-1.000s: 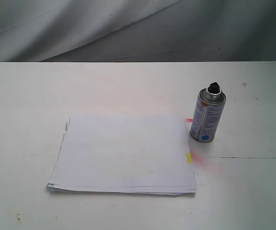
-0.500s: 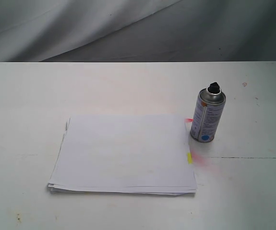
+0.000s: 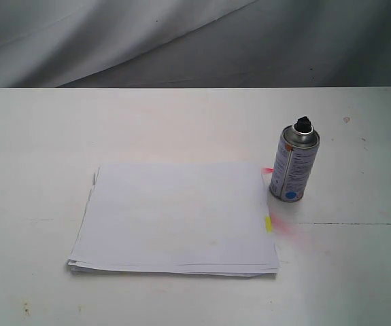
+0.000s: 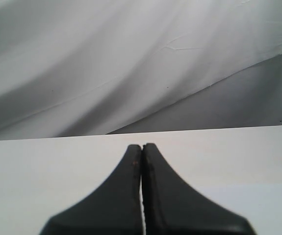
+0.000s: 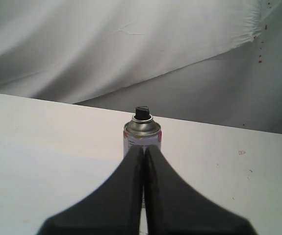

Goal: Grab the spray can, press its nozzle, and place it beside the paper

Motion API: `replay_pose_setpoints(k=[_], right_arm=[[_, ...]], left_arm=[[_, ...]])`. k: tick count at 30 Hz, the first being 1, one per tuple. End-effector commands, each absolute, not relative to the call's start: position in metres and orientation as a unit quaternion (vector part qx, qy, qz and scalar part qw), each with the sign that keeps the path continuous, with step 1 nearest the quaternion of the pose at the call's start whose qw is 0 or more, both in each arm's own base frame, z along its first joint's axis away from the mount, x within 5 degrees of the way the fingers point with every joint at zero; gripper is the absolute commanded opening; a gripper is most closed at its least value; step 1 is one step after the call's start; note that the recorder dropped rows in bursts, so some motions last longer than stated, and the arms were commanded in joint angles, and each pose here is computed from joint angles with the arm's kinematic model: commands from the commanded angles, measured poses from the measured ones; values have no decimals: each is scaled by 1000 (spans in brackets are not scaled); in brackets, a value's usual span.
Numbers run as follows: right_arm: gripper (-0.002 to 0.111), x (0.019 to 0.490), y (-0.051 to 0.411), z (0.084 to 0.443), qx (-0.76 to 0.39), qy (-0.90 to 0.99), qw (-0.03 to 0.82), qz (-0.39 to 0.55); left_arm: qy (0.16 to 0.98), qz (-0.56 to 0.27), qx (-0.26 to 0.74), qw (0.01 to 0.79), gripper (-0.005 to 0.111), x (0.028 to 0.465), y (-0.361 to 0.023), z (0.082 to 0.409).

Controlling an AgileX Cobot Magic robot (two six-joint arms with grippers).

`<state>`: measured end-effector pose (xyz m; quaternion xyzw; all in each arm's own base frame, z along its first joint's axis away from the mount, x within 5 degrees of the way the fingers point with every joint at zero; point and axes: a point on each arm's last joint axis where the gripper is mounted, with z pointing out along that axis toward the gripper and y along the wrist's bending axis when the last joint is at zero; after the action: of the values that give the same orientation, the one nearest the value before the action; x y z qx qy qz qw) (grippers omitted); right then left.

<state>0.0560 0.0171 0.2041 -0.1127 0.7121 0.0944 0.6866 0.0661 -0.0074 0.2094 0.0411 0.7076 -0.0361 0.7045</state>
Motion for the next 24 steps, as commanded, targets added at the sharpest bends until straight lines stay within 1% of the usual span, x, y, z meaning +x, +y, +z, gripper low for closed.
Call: replay_pose_setpoints(k=[1, 24], right_arm=[[0, 56, 17, 203, -121, 709, 690, 86], [0, 56, 17, 203, -118, 709, 689, 90]], left_arm=[[709, -44, 37, 703, 0, 66, -8, 208], [709, -44, 37, 703, 0, 66, -8, 208]])
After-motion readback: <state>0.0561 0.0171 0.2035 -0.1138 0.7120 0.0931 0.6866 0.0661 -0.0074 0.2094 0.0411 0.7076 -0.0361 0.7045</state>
